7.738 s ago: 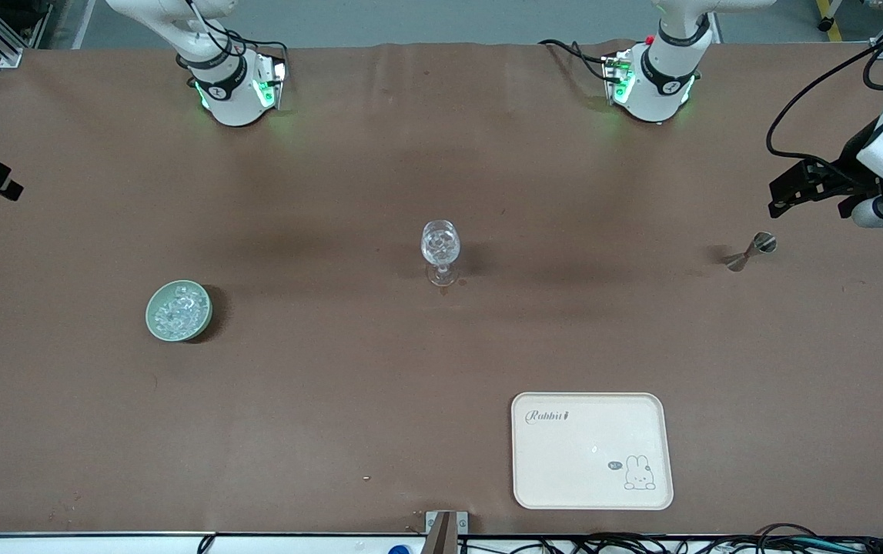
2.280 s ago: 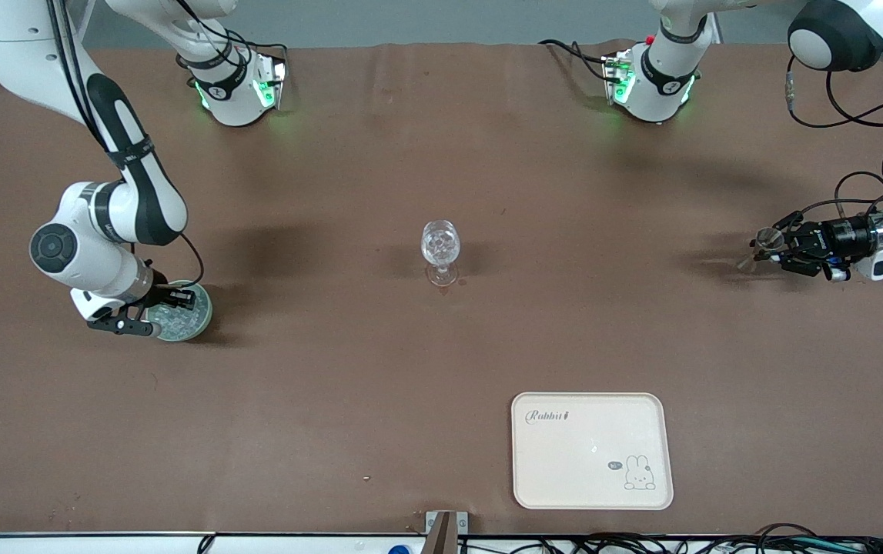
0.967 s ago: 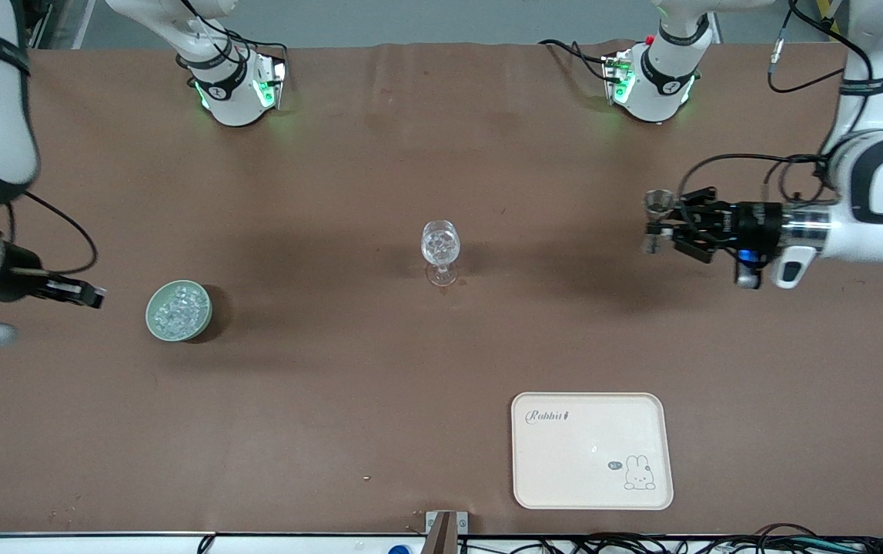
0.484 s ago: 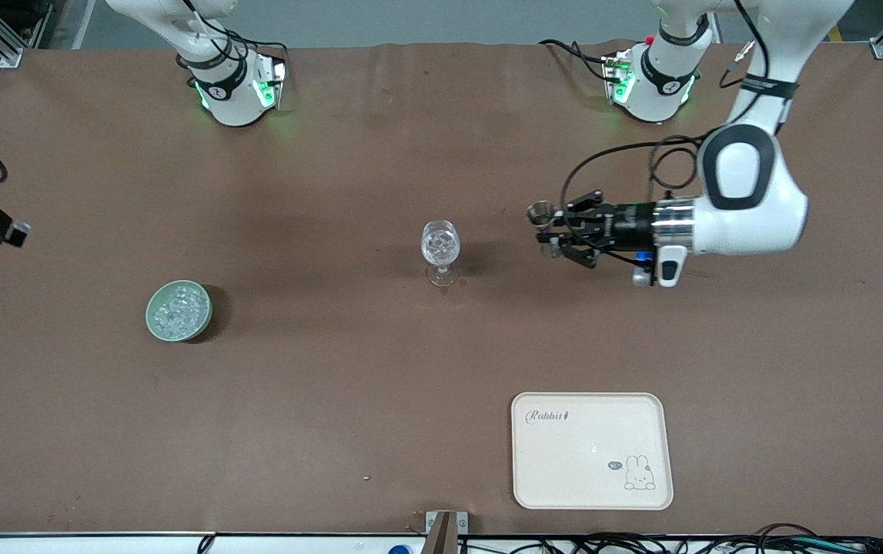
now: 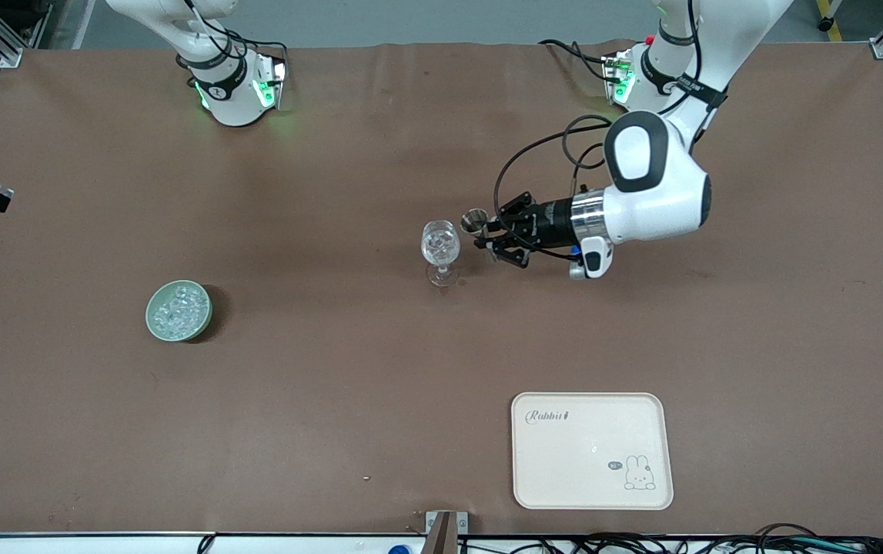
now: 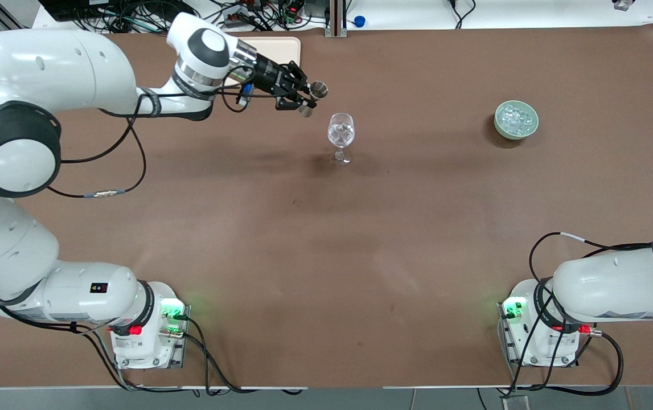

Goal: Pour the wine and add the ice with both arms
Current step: 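Tilt the silver jigger over the wine glass with the left gripper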

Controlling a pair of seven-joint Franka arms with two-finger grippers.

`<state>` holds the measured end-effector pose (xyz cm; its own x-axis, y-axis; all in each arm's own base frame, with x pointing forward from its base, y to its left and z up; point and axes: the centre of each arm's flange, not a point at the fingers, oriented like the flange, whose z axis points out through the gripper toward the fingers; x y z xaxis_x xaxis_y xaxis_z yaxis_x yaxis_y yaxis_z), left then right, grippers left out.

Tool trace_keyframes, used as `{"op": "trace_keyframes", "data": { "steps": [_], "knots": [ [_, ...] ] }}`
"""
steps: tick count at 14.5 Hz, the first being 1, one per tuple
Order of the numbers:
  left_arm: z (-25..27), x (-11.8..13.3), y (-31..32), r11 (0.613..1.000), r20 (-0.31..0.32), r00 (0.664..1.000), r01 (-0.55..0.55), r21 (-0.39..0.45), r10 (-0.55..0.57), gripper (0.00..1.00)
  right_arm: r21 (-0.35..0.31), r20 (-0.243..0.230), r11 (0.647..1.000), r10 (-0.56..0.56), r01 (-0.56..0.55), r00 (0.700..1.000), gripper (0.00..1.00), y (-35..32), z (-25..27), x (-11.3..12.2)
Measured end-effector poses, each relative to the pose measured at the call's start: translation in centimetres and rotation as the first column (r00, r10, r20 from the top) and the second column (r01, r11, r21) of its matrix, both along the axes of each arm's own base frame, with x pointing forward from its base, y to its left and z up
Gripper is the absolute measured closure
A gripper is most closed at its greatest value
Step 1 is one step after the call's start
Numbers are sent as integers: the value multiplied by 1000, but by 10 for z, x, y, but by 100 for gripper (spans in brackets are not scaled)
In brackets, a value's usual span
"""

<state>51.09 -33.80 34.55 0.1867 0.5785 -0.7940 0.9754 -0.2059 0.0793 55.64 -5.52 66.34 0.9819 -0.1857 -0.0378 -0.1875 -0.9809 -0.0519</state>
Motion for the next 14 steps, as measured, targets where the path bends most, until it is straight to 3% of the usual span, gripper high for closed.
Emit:
{"op": "trace_keyframes", "data": {
  "steps": [6,11,14],
  "knots": [
    [14,12,-49,968,81,996,28,248,-49,71,0,-2,1000,2,-2,1000,73,1,-1,0],
    [29,0,-78,895,197,971,36,446,-137,71,0,-2,1000,4,-4,1000,73,2,-1,0],
    [27,-13,-90,848,229,949,68,525,-218,73,1,-3,1000,6,-6,1000,73,3,-1,0]
  ]
}}
